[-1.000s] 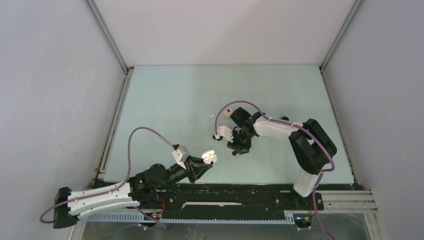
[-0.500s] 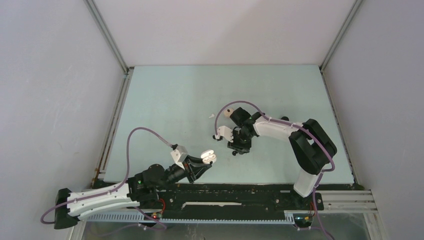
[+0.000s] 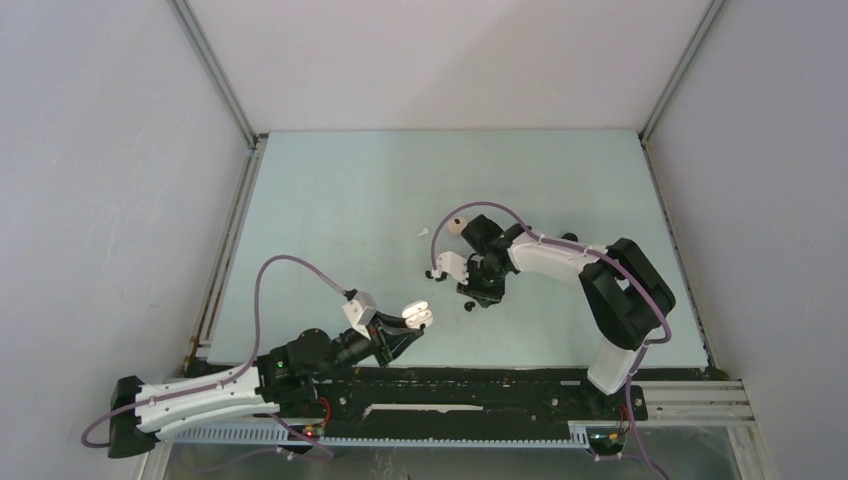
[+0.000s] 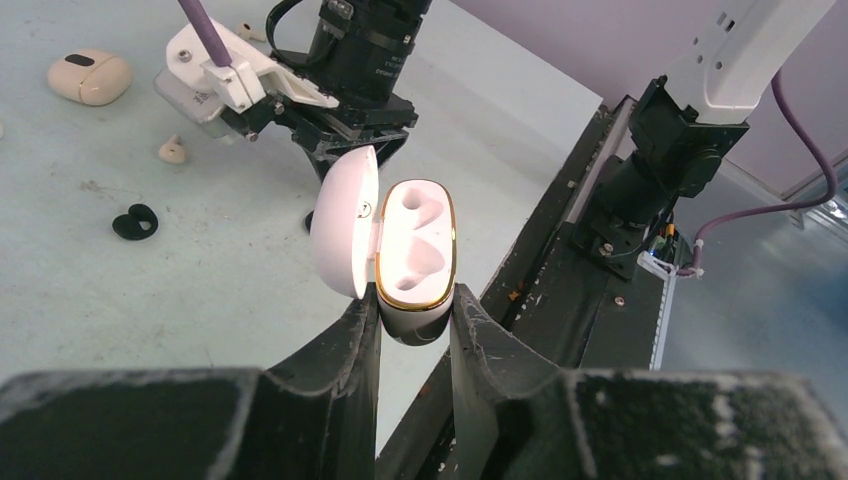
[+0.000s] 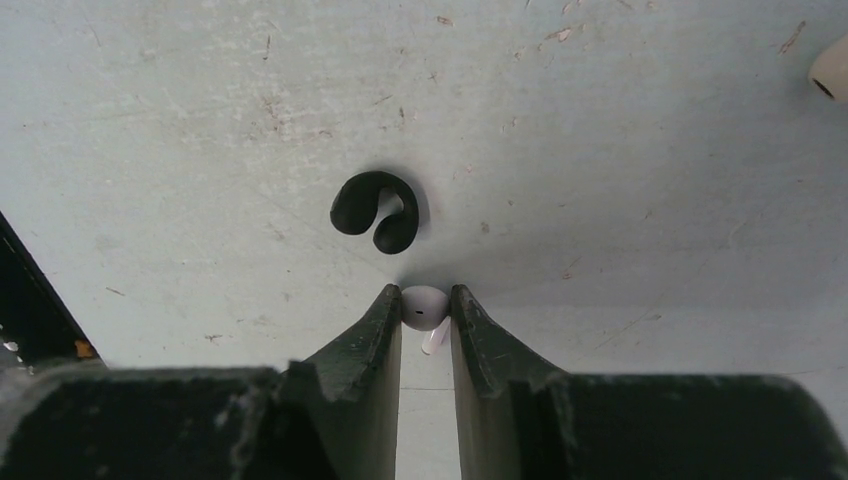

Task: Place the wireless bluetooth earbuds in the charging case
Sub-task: Pick up the right earbud from the center of the board, then insert the right earbud into the right side groove of the charging case.

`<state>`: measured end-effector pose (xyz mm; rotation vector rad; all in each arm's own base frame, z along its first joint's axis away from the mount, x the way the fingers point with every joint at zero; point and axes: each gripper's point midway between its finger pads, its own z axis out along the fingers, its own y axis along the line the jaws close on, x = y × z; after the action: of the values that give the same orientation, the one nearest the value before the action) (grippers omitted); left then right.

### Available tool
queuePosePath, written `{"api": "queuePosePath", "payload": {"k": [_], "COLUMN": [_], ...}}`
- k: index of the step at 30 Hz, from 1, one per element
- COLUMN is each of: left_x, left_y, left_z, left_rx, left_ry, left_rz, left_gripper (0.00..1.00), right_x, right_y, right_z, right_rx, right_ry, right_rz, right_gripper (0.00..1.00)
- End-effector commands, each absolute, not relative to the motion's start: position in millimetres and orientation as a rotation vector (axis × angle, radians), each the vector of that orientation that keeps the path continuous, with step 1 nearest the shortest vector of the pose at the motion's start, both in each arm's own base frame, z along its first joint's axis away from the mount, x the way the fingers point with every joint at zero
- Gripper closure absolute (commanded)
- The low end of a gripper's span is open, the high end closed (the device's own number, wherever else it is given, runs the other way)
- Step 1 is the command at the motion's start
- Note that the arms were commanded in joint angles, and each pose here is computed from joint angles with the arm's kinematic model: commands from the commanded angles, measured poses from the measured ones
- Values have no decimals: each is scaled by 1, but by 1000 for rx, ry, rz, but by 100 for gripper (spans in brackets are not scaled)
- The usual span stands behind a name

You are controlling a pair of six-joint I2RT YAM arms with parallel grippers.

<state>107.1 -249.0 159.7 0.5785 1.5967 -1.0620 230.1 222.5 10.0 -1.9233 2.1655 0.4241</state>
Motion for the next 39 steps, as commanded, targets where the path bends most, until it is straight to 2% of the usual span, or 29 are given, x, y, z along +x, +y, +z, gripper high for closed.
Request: {"api": "queuePosePath", "payload": {"k": [1, 8, 13, 20, 29, 39], "left_x": [109, 124, 138, 157, 182, 185], "left_y": [-252, -258, -266, -277, -298, -313], "left_z": [165, 158, 169, 197, 219, 245], "left_rx": [550, 487, 430, 410, 330, 221], "left_ry": [1568, 1583, 1538, 1475, 1431, 1391], "left_rz": [-1078, -1026, -994, -907, -828, -939], "left_gripper": [100, 100, 100, 100, 100, 100], "right_x": [223, 207, 207, 225, 242, 225], "right_y": [225, 244, 252, 258, 284, 282], "right_z": [35, 135, 213, 303, 328, 314], "right_rx": [-1868, -1636, -1410, -1134, -941, -886], "right_ry": [2143, 1961, 1762, 1555, 1548, 1519], "right_rz": [473, 648, 767, 743, 843, 924], "right_gripper": [85, 100, 100, 100, 100, 100]}}
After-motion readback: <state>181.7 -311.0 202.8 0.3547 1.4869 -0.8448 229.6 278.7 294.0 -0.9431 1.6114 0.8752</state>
